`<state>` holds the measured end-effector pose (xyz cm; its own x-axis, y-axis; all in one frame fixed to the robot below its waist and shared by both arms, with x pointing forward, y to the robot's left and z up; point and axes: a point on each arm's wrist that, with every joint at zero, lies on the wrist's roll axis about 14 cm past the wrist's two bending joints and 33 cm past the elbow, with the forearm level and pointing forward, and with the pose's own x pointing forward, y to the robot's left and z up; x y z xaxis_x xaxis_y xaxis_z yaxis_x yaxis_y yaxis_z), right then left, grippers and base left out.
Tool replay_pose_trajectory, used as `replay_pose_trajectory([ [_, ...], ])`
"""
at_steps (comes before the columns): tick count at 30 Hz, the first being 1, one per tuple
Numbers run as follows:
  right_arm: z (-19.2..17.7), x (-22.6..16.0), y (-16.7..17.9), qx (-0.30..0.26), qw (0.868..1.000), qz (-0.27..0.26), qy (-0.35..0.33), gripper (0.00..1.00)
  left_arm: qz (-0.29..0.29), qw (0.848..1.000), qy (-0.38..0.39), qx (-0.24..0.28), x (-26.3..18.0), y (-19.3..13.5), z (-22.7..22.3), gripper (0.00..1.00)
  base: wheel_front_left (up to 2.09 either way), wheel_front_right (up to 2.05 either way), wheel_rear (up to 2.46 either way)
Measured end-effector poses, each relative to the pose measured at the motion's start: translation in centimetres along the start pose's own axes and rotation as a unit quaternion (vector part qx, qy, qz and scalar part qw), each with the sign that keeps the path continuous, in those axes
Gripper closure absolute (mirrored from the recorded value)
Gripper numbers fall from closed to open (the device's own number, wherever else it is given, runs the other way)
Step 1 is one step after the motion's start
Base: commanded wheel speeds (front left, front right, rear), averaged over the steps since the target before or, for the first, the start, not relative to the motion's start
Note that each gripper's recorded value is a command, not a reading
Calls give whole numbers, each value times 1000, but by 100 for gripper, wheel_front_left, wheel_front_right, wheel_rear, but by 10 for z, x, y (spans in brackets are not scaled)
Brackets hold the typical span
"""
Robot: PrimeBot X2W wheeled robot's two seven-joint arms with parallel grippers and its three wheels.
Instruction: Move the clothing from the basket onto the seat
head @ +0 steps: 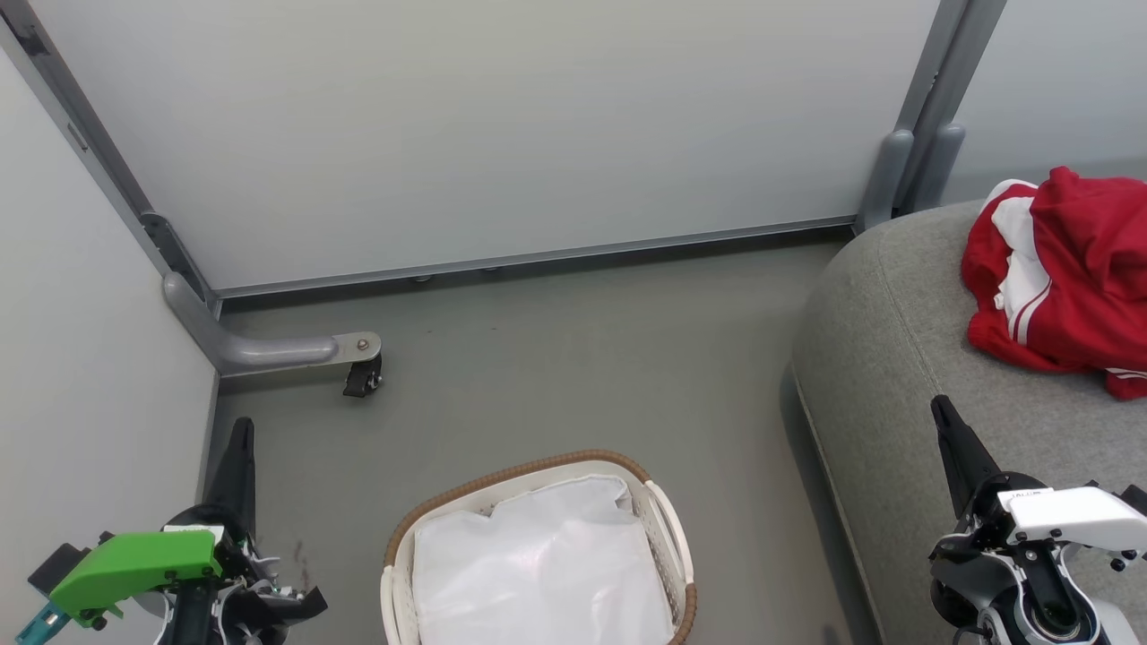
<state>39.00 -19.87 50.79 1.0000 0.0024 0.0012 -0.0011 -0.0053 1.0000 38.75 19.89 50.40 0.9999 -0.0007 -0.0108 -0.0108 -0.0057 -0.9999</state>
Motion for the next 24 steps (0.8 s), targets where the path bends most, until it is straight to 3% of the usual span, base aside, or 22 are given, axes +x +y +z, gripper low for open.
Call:
replay_pose_trajectory([
  [24, 0, 0, 0, 0, 1000, 0, 0, 100, 0, 1000, 0, 0, 0, 0, 0, 100, 0, 0, 0],
])
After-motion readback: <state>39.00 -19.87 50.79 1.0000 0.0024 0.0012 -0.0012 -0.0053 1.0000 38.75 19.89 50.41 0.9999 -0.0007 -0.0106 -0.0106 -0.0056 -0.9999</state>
